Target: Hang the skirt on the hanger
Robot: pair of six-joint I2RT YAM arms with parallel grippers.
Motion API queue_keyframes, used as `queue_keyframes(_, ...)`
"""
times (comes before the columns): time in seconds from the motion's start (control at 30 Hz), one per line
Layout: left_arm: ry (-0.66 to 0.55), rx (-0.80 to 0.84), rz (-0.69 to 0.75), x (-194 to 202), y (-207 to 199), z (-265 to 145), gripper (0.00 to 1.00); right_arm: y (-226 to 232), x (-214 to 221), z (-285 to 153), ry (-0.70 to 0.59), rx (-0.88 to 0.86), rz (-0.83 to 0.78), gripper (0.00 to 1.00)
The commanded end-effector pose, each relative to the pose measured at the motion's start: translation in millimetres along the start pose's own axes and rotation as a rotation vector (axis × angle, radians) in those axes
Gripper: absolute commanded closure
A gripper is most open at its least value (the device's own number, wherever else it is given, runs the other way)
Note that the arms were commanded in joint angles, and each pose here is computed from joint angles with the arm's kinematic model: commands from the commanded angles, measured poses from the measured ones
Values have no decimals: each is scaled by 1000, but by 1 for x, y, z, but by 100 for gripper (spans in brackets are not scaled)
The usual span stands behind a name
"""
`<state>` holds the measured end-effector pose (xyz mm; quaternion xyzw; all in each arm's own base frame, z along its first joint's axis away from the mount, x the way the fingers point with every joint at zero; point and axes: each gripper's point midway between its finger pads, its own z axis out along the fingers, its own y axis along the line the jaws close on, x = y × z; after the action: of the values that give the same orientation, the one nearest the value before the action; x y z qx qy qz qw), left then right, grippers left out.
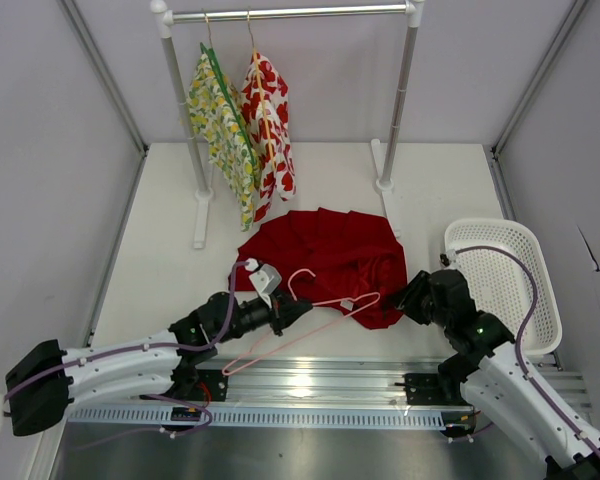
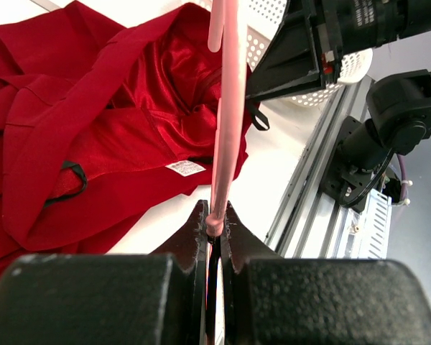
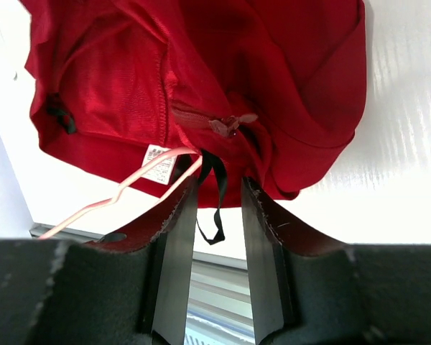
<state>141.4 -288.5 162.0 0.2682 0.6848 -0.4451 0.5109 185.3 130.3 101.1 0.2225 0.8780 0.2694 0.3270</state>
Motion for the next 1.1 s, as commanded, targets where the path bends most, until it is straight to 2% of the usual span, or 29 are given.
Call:
queue_keyframes(0.0,-53,57,-7,-16,-15,3,100,5,-12,-8,-61,-31,-64,63)
queue_keyframes(0.37,-42,79,0,-15,-22,9,100,1,-12,-8,-69,-25,-97,65)
queue_keyframes(0.53,-37,95,13,-14,-24,6,100,5,-12,-10,-62,-45,-115,71)
queue_keyframes(0.77,-38,85,26,-16,-23,6,100,27,-7,-20,-45,-128,-200,69)
queue_keyframes(1.07,-42,77,34,-20,-23,9,100,25,12,-24,-30,-63,-321,67)
